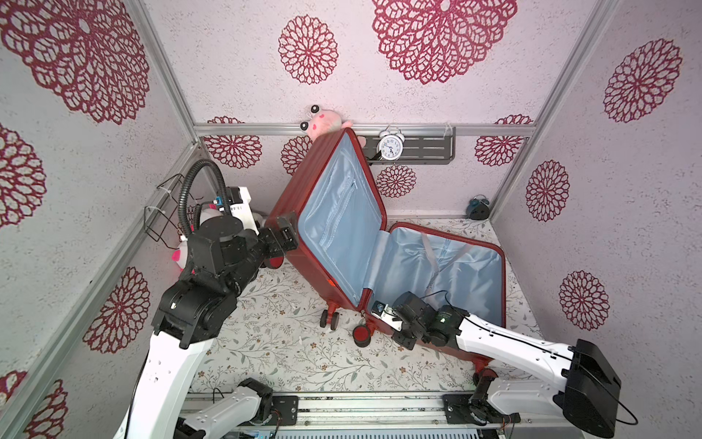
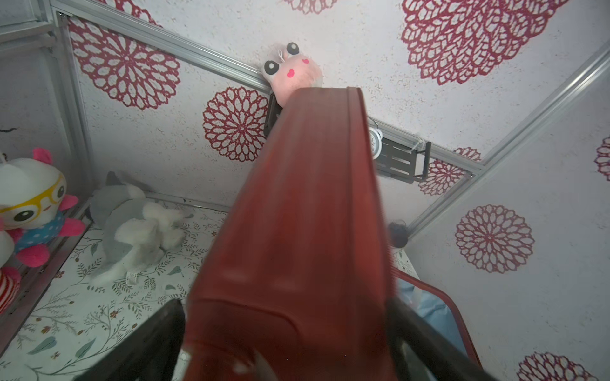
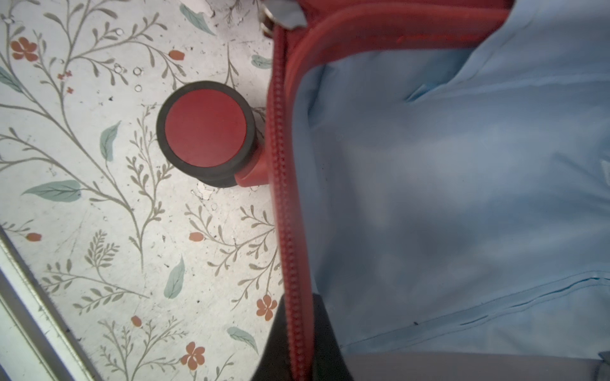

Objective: Open the suitcase zippers
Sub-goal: Move the suitcase to the center of the board.

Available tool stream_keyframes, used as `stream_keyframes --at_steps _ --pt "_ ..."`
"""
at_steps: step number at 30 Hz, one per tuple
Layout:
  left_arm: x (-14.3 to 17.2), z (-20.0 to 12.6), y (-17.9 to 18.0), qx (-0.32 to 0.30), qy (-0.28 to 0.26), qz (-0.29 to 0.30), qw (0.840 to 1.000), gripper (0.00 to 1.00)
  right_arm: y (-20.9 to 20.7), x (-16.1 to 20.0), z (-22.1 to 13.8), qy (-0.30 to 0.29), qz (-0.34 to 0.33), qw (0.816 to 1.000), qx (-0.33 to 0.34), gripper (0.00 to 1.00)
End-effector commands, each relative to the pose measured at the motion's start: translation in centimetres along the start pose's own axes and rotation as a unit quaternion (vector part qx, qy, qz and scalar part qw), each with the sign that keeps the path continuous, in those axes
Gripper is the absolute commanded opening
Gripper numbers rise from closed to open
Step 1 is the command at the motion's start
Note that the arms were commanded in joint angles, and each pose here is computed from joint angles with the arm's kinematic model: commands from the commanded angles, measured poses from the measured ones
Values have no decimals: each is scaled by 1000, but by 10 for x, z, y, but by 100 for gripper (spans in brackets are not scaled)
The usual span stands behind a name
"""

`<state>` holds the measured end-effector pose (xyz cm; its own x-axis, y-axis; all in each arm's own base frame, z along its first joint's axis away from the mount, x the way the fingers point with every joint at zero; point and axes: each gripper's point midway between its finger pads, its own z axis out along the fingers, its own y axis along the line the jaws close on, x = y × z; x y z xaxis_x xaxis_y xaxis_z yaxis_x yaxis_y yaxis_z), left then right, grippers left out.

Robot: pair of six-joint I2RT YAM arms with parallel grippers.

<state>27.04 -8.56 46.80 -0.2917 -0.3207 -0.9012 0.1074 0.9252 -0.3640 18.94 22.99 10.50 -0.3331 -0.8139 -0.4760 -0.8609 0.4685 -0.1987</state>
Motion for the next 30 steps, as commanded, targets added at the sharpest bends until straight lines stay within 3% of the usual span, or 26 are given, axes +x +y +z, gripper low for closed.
stream_keyframes --at_steps 1,5,8,15,21,26,28,30 --pt "18 -16 8 -7 28 2 1000 95 -24 1 -16 -15 38 998 54 0" --pt "12 -41 10 4 7 -6 1000 95 -23 8 -13 -4 23 998 53 0" --pt "17 -41 15 -8 10 -3 1000 96 -23 7 -10 -5 13 998 54 0" --pt "74 13 19 -14 67 -9 998 97 -39 -7 -16 -36 9 996 86 0" --pt "118 47 24 -14 95 -23 995 97 -61 -1 -4 -6 20 994 107 0" --pt "136 63 30 -23 100 -23 994 97 -83 -9 -5 -21 37 990 137 27" --pt "139 67 32 -28 98 -23 995 97 -90 -9 -5 -18 38 988 147 31" --pt "141 70 33 -31 100 -17 994 97 -92 -9 -7 -7 39 988 148 42"
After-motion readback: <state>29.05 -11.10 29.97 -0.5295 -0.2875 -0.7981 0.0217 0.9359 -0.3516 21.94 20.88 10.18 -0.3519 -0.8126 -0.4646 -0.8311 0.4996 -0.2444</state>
